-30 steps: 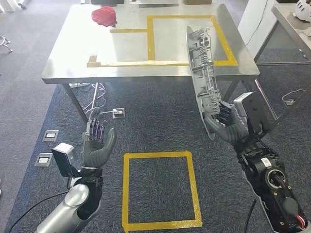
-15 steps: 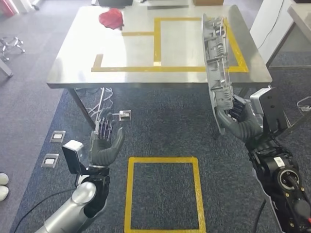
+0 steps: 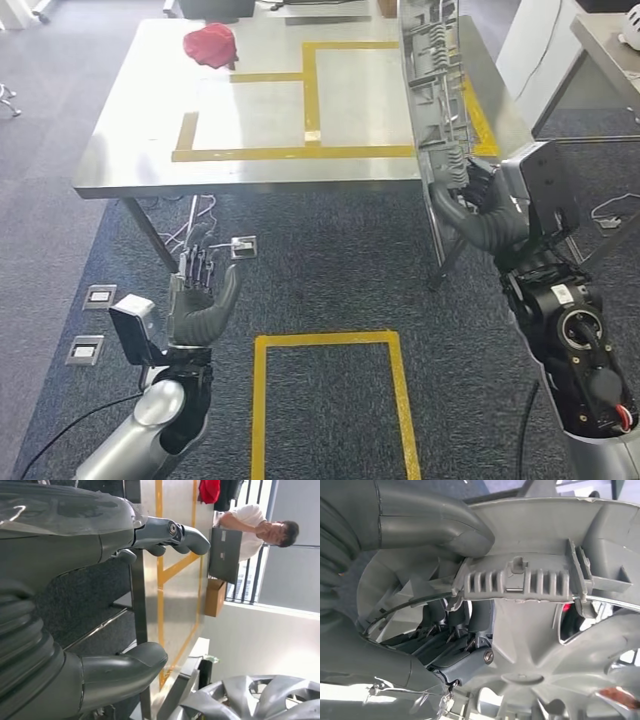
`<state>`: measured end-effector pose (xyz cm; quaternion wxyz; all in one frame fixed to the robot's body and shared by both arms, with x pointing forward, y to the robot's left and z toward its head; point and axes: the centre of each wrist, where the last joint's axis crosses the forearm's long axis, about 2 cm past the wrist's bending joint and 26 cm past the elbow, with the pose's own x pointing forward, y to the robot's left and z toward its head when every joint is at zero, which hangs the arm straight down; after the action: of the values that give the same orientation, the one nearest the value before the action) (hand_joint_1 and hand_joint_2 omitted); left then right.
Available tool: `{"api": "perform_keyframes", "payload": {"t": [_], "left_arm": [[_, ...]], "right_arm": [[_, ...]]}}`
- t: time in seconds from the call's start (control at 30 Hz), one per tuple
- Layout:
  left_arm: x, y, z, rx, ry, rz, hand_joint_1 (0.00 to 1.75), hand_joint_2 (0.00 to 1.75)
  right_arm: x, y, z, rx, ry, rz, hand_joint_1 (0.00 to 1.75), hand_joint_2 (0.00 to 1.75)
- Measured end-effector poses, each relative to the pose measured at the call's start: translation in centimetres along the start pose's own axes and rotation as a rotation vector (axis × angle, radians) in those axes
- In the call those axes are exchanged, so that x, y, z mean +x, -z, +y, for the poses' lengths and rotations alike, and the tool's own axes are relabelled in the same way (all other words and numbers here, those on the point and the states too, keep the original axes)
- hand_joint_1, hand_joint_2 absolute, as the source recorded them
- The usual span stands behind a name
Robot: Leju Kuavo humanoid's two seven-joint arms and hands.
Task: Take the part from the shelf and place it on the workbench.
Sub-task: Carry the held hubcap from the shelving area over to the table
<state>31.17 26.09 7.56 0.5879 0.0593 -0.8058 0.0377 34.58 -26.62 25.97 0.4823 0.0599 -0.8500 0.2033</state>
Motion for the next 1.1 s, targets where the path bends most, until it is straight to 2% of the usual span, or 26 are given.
{"api": "perform_keyframes", "payload": {"t": [0.43, 1.1], "left_arm": [[0.4, 0.7, -0.7, -0.021, -0.022, -0.013, 0.00, 1.75], [0.6, 1.6, -0.9, -0.032, -0.029, -0.032, 0.00, 1.75]], "right_arm": [[0.6, 1.4, -2.3, -0.048, -0.051, -0.028, 1.75, 1.75], [0.3, 2.4, -3.8, -0.059, -0.095, -0.037, 1.75, 1.75]]}}
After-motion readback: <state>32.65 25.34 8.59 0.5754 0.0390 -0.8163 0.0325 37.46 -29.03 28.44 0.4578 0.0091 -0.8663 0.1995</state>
